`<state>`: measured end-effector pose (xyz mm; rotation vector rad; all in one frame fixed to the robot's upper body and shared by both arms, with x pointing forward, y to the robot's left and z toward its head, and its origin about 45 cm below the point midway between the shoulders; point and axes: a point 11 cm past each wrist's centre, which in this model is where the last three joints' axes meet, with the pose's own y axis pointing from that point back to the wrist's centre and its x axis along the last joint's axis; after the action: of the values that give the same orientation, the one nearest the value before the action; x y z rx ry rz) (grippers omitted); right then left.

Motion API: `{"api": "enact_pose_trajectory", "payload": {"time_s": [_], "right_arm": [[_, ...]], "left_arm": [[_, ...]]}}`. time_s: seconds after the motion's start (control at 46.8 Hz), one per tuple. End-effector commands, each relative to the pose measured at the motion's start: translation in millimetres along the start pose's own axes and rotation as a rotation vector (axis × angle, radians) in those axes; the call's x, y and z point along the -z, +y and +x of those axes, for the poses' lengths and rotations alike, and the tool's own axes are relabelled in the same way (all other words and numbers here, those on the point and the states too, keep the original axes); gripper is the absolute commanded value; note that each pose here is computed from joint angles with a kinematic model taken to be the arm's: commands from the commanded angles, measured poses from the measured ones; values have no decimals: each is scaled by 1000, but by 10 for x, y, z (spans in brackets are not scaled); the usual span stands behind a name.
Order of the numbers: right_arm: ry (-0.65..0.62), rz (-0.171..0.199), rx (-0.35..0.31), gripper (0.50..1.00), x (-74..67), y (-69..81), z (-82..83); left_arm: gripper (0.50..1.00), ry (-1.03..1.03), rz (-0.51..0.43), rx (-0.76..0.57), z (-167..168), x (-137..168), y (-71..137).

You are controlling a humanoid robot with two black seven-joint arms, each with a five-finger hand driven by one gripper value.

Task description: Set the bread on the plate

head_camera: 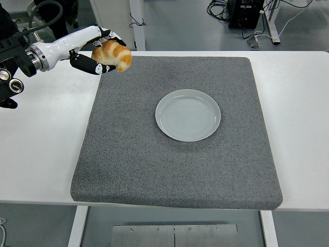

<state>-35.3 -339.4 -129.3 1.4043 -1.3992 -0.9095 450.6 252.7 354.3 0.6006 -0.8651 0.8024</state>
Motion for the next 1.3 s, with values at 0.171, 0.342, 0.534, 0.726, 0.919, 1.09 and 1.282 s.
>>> {"api": "enact_pose_trajectory", "payload": {"time_s": [0.171, 0.342, 0.534, 0.726, 0.919, 1.09, 1.282], "right_arm": [[0, 1, 0, 1000, 4, -1, 0], [0, 1, 0, 1000, 4, -1, 1], [0, 1, 0, 1000, 4, -1, 0], [0, -1, 0, 1000, -4, 1, 0], [0, 1, 0, 1000, 4, -1, 0], [0, 1, 0, 1000, 4, -1, 0], [0, 1, 0, 1000, 4, -1, 1]], "left_arm": [[605, -6, -18, -2, 92, -121, -58], [616, 19, -43, 19, 14, -248, -299], [619, 47, -57, 54, -142, -343, -522], [628, 56, -87, 78, -272, -461, -609], [633, 47, -119, 109, -416, -611, -708], [645, 18, -153, 133, -513, -767, -789], [646, -10, -174, 168, -715, -922, -884]]}}
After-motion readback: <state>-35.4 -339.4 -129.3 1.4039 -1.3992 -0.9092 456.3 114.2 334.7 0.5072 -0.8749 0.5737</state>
